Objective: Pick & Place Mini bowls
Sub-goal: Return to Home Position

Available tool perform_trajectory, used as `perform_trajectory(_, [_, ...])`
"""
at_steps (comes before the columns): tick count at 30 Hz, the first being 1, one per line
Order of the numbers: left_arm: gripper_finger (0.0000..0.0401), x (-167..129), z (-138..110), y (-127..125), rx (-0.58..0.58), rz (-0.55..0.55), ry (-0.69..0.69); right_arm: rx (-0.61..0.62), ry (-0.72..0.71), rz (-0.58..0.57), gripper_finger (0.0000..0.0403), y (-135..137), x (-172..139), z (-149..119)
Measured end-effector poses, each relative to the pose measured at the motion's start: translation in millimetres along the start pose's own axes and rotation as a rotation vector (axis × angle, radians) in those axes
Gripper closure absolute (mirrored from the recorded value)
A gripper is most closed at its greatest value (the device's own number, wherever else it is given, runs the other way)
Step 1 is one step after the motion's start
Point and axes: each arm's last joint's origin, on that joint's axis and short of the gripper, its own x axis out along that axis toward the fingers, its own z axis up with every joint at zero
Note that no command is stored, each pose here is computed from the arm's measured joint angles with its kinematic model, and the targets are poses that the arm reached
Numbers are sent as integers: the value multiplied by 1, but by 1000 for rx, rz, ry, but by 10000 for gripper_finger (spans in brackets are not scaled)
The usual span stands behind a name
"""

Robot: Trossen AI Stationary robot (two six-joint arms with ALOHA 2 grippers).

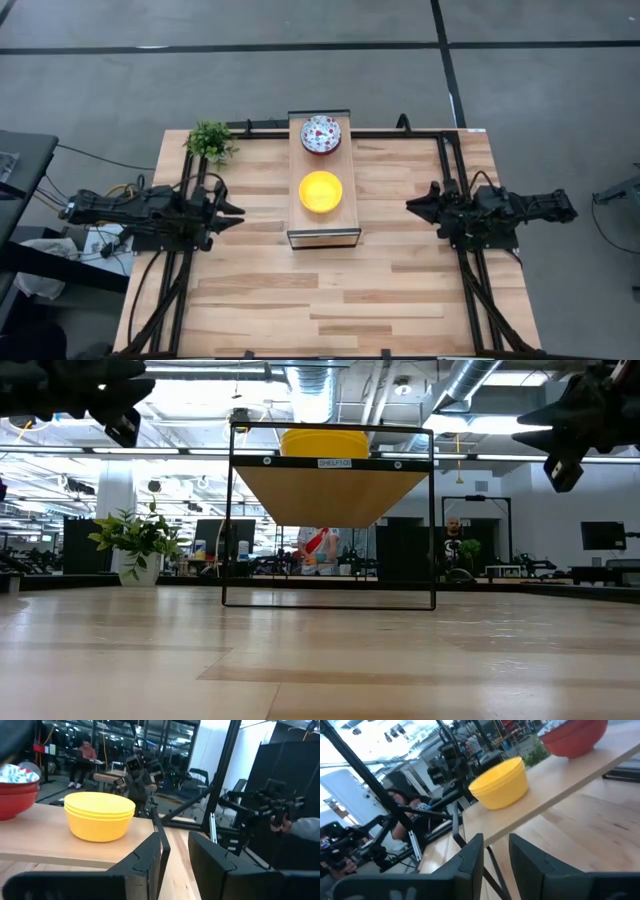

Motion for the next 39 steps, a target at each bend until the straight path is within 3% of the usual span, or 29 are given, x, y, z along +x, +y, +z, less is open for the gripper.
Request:
perform_trajectory(5, [302,-4,0,1,21,2,-14,-34,-2,-3,322,0,0,0])
perform_trajectory(13, [302,-1,-29,5,-11,13,59,-104,38,-37,322,-3,0,-4])
perform_trajectory(24, [302,-1,-38,7,-6,16,54,-283,-75,-192,322,-5,0,3])
perform_trajectory(33, [302,0,-39,7,20,16,55,-326,-45,-117,322,-3,0,2])
perform_trajectory(39, [302,0,-39,7,21,19,50,-372,-113,-51,322,-12,12,-23])
